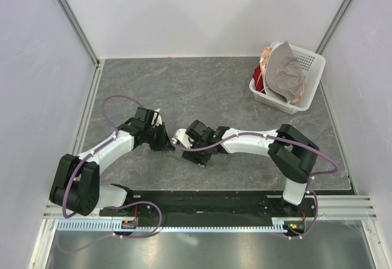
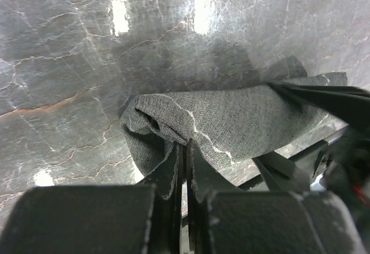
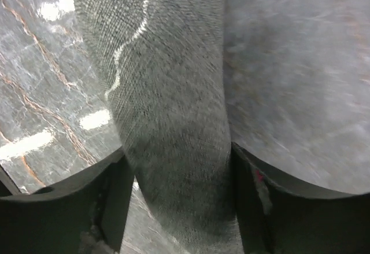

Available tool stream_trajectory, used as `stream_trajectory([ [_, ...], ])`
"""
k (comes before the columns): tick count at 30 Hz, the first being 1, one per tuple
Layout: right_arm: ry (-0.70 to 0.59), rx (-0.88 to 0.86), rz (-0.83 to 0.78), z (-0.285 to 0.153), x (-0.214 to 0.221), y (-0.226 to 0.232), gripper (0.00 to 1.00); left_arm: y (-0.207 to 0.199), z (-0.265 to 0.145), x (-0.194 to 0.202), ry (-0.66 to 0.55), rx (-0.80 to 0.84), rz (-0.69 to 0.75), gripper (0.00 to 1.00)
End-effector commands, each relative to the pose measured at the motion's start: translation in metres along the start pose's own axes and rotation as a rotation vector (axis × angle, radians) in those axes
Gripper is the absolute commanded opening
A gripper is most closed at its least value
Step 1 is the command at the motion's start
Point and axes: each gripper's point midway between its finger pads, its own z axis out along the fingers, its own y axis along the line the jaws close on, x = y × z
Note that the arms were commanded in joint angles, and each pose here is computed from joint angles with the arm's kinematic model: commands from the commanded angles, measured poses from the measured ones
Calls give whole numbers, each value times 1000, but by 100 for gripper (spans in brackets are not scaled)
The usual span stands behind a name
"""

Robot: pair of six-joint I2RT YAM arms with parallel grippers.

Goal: Fold the napkin, place the utensils inside, and roll it up
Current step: Roll the napkin with the utensil

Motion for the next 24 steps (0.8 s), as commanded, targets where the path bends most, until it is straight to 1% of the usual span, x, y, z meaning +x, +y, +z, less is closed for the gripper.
stream_trajectory([
  [1,11,-120,17,6,-6,11,66,-16,-7,-11,-10,66,74,7],
  [2,11,-142,26,6,-6,11,59,-17,-8,-12,-16,68,81,10],
  [3,6,-205,41,5,-7,20,56,-17,-9,-13,-22,65,79,19],
  [5,8,-272,79,4,-5,20,50,-18,-13,-17,-51,64,96,28],
  [6,13,-327,100,1,-5,26,48,-18,-14,-19,-62,59,103,35],
  [8,27,-358,135,3,0,22,44,-17,-17,-22,-84,47,109,41],
  [9,34,-398,149,3,2,27,44,-17,-19,-22,-92,50,114,46],
  [10,38,-411,172,3,5,23,43,-18,-20,-22,-98,51,113,48],
  [14,55,-539,239,1,12,28,42,-14,-25,-23,-134,32,107,52],
  [15,77,-562,253,4,17,29,42,-12,-25,-22,-140,27,106,54],
  [19,101,-645,299,8,24,32,42,-19,-31,-23,-184,67,108,54],
  [24,108,-707,363,15,29,30,42,-21,-26,-18,-185,112,95,52],
])
